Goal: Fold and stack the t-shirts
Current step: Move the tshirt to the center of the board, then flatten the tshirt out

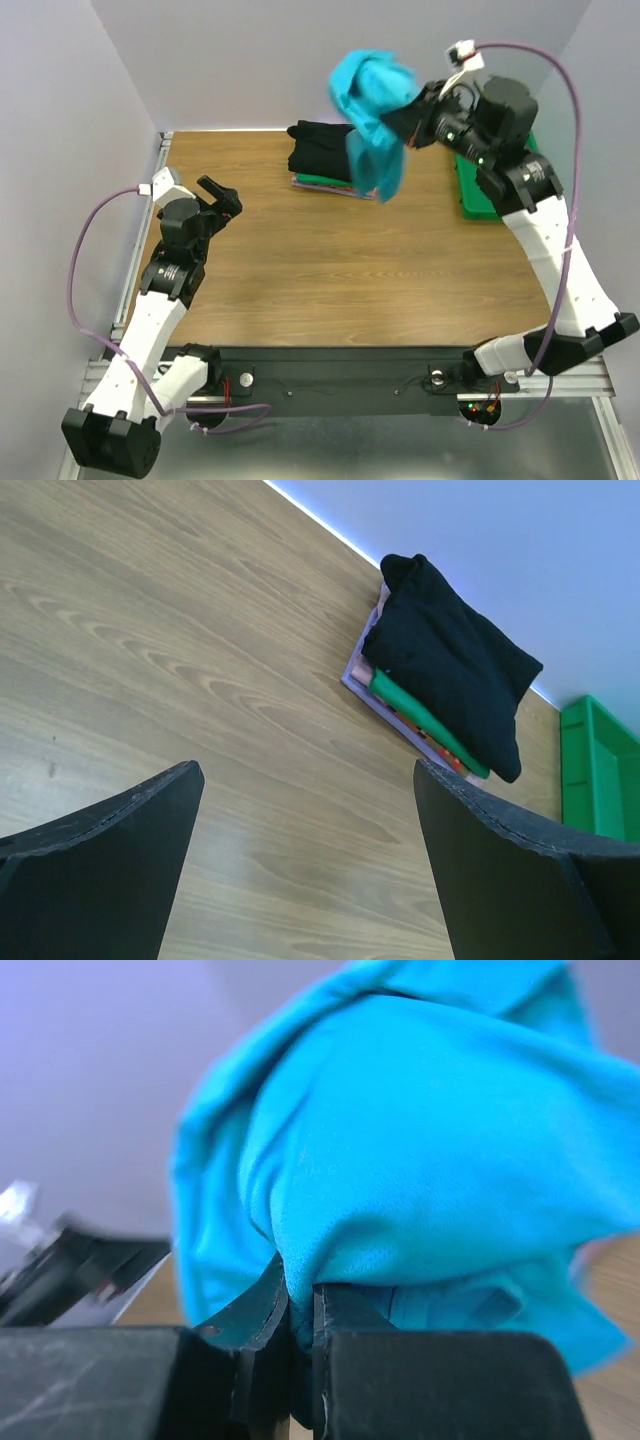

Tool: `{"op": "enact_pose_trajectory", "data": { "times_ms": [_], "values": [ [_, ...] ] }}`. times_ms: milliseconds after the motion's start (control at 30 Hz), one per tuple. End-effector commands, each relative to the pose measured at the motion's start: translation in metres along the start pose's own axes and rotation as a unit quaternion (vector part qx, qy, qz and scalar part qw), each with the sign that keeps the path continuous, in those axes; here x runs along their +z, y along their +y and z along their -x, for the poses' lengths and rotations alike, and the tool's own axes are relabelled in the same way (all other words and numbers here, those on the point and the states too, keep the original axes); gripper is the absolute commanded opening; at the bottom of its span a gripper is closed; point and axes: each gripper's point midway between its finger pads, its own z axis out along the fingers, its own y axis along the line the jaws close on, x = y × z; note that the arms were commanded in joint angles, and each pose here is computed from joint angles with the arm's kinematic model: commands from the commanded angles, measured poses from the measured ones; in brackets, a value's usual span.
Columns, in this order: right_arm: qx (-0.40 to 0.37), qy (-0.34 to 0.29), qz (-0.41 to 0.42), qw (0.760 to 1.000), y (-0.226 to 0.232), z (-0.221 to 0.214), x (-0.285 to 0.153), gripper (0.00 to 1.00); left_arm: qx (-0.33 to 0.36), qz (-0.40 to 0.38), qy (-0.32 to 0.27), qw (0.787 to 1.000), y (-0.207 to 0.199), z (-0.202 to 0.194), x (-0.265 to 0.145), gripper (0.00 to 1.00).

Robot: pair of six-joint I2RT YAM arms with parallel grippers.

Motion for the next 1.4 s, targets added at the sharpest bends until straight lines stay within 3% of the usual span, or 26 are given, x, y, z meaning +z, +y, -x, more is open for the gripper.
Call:
{"op": "enact_pose_trajectory", "data": {
  "times_ms": [0,67,133,233,267,300,333,533,700,900,1033,1167,1233,1367],
  "values": [
    [-0.003,0.076,0.082,0.994,0.036,-0.055,-0.001,0.09,-0.028,0.003,-0.024,0.999,-0.003,0.022,-0.02,0.98],
    [0.007,0.09,0.073,0.993,0.032,-0.07,-0.006,0.13,-0.035,0.022,-0.029,0.999,0.004,0.027,-0.028,0.98],
    [0.042,0.102,-0.029,0.993,-0.009,-0.102,-0.006,0.24,-0.041,0.046,-0.024,0.998,0.014,0.024,-0.033,0.98],
    [0.058,0.13,-0.18,0.973,-0.075,-0.163,-0.015,0.6,-0.06,0.073,-0.02,0.995,0.028,0.016,-0.04,0.98],
    [0.057,0.143,-0.209,0.966,-0.088,-0.182,-0.02,0.86,-0.069,0.079,-0.014,0.994,0.032,0.01,-0.04,0.99],
    [0.061,0.142,-0.251,0.956,-0.105,-0.194,-0.027,1.0,-0.071,0.083,-0.008,0.994,0.035,0.006,-0.04,0.98],
    [0.062,0.162,-0.276,0.945,-0.118,-0.22,-0.037,1.0,-0.07,0.087,0.006,0.994,0.04,-0.005,-0.04,0.98],
    [0.116,0.162,-0.297,0.934,-0.123,-0.257,-0.082,1.0,-0.058,0.072,0.095,0.991,0.048,-0.059,-0.036,0.98],
    [0.144,0.231,-0.288,0.918,-0.119,-0.313,-0.109,1.0,-0.042,0.028,0.214,0.976,0.048,-0.123,-0.041,0.98],
    [0.162,0.304,-0.315,0.884,-0.12,-0.374,-0.133,1.0,-0.008,-0.014,0.346,0.938,0.036,-0.202,-0.077,0.99],
    [0.167,0.336,-0.333,0.865,-0.126,-0.399,-0.144,1.0,0.032,-0.012,0.432,0.901,0.033,-0.248,-0.115,0.98],
    [0.166,0.351,-0.354,0.851,-0.134,-0.416,-0.155,0.94,0.066,-0.018,0.514,0.855,0.038,-0.285,-0.159,0.95],
    [0.164,0.35,-0.362,0.848,-0.136,-0.417,-0.157,0.93,0.076,-0.013,0.537,0.84,0.04,-0.294,-0.172,0.92],
    [0.175,0.355,-0.353,0.848,-0.134,-0.425,-0.153,0.8,0.103,-0.028,0.571,0.814,0.034,-0.305,-0.192,0.85]
  ]
}}
